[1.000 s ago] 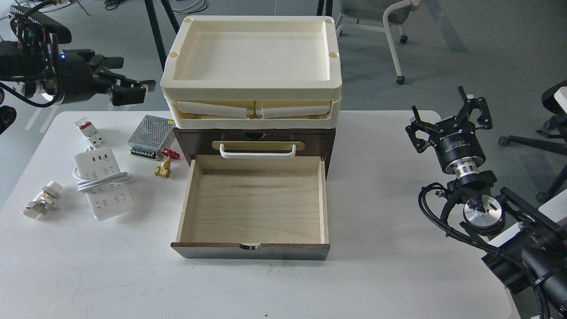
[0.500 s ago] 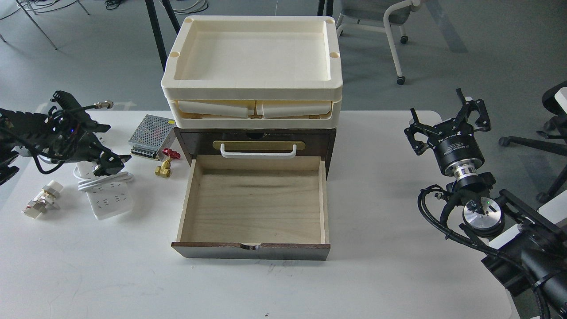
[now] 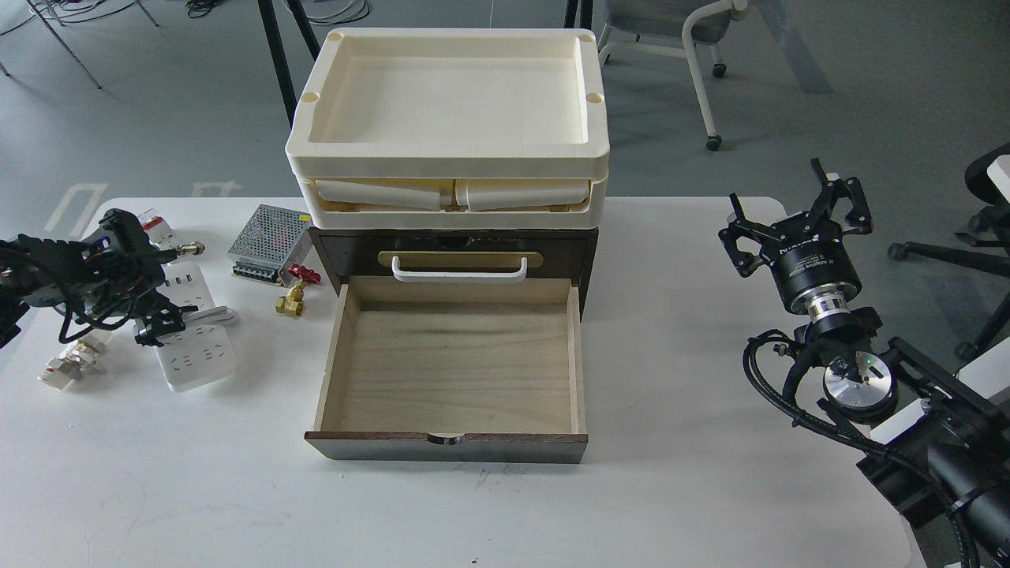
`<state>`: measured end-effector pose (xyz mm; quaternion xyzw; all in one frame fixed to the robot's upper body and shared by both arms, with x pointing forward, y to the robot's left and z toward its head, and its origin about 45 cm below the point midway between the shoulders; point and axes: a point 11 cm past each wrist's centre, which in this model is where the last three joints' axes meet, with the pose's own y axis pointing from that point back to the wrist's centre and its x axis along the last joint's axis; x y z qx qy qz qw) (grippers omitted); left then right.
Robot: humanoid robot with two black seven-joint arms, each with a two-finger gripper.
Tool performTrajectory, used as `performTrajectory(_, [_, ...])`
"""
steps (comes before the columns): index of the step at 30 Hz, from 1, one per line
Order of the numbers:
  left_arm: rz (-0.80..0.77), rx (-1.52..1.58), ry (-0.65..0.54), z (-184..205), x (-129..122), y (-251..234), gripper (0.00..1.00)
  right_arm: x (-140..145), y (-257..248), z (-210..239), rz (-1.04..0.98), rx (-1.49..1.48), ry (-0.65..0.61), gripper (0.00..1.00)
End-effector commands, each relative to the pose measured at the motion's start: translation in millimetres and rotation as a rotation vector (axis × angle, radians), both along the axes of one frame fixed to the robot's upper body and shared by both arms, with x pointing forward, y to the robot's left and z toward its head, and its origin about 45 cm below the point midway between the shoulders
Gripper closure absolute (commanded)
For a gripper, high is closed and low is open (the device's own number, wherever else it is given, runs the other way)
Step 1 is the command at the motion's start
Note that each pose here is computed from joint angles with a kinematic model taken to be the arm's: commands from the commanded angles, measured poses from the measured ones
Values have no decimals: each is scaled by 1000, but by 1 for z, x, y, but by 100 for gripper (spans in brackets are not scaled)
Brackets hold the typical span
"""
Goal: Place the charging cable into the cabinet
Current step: 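Lower the left gripper onto the white power strip with coiled cable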
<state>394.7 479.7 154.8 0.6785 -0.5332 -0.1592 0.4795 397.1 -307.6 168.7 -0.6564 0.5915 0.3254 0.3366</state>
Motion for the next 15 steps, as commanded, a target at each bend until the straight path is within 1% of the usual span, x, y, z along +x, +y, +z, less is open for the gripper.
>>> performTrajectory(1, [-4,-7,-13,4,4,-3,20,0,1,0,3,-4,1,0])
performTrajectory(3, [11,-18,-26,7,6,-2,20,0,1,-1,4,-5,3,0])
performTrajectory(7, [43,-73,-93,29,24,-9,20,-1,1,-1,5,-6,4,0])
performTrajectory(9, [43,-77,-96,33,27,-12,20,-1,1,-1,5,-7,3,0])
performTrajectory(12, [53,-93,-61,31,25,-20,20,-1,2,-2,8,-8,5,0])
performTrajectory(15, [83,-134,34,26,5,-27,20,-1,2,-1,7,-8,4,0])
